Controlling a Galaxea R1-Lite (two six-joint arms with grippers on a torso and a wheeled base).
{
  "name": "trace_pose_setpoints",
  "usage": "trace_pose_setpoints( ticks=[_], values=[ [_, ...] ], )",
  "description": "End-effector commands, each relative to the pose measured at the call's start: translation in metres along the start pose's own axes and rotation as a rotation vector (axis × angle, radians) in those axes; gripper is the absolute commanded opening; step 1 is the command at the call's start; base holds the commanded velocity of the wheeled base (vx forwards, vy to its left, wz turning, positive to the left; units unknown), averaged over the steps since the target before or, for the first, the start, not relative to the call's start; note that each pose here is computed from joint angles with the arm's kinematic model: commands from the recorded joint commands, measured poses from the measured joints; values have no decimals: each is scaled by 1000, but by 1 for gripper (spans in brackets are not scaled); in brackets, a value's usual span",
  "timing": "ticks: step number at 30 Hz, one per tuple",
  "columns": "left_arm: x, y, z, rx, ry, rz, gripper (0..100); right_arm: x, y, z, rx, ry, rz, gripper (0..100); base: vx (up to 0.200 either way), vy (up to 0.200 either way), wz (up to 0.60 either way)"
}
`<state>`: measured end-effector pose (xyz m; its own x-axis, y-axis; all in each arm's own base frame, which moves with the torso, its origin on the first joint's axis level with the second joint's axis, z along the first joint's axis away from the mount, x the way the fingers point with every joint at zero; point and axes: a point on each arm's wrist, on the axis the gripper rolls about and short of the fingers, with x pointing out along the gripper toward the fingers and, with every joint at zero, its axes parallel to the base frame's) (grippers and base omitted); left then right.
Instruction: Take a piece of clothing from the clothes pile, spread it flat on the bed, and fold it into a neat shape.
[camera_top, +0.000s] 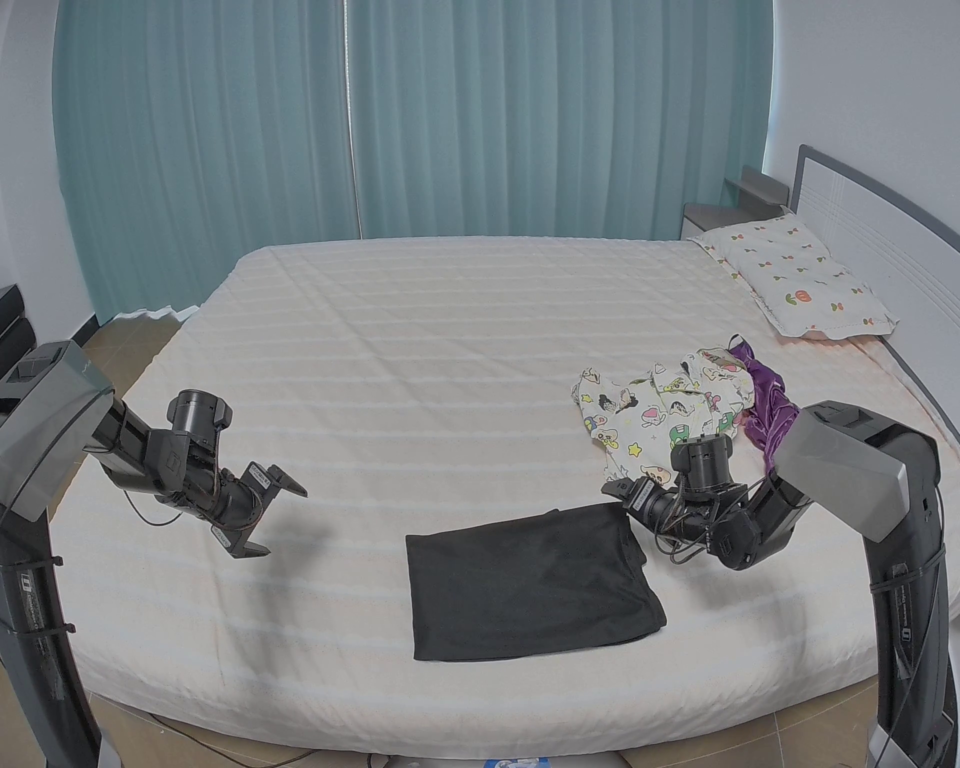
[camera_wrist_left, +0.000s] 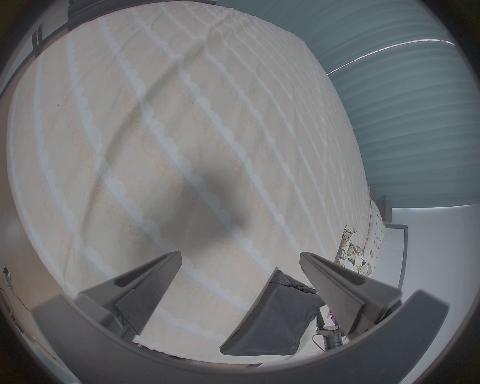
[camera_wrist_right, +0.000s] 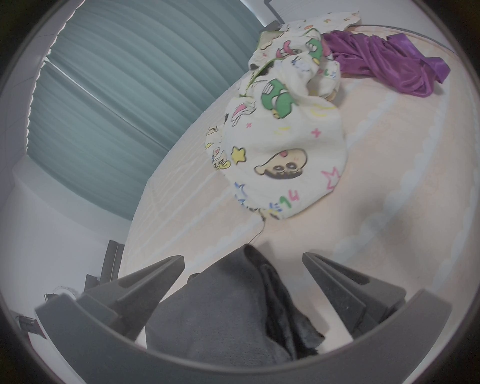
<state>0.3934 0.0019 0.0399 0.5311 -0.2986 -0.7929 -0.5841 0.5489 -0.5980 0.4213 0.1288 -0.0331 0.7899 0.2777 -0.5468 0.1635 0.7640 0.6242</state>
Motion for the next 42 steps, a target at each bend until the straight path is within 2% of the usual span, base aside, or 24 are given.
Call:
trace_pose_setpoints(
  ticks=[1,4,5,16,19,28,29,33,36,39,42],
  values=[
    [0,0,0,-1,1,1,100,6,-1,-7,-5,16,3,100,0,0,0],
    [0,0,0,-1,1,1,100,8,0,-8,-9,21,6,100,0,0,0],
    [0,0,0,-1,1,1,100,8,0,-8,-9,21,6,0,0,0,0],
    [0,1,0,-2,2,2,100,12,-3,-4,2,8,-2,0,0,0,0],
    [0,1,0,-2,2,2,100,11,-9,6,20,-12,-12,0,0,0,0],
    [0,1,0,-2,2,2,100,12,-12,5,24,-9,-19,0,0,0,0],
    [0,1,0,-2,2,2,100,12,-13,5,24,-8,-21,100,0,0,0],
    [0,1,0,-2,2,2,100,5,-8,8,21,-19,-10,100,0,0,0],
    [0,1,0,-2,2,2,100,-9,-11,6,-1,10,-18,100,0,0,0],
    [0,1,0,-2,2,2,100,-15,-13,5,-53,40,-10,100,0,0,0],
    [0,1,0,-2,2,2,100,-20,-22,-8,-145,96,-3,100,0,0,0]
  ],
)
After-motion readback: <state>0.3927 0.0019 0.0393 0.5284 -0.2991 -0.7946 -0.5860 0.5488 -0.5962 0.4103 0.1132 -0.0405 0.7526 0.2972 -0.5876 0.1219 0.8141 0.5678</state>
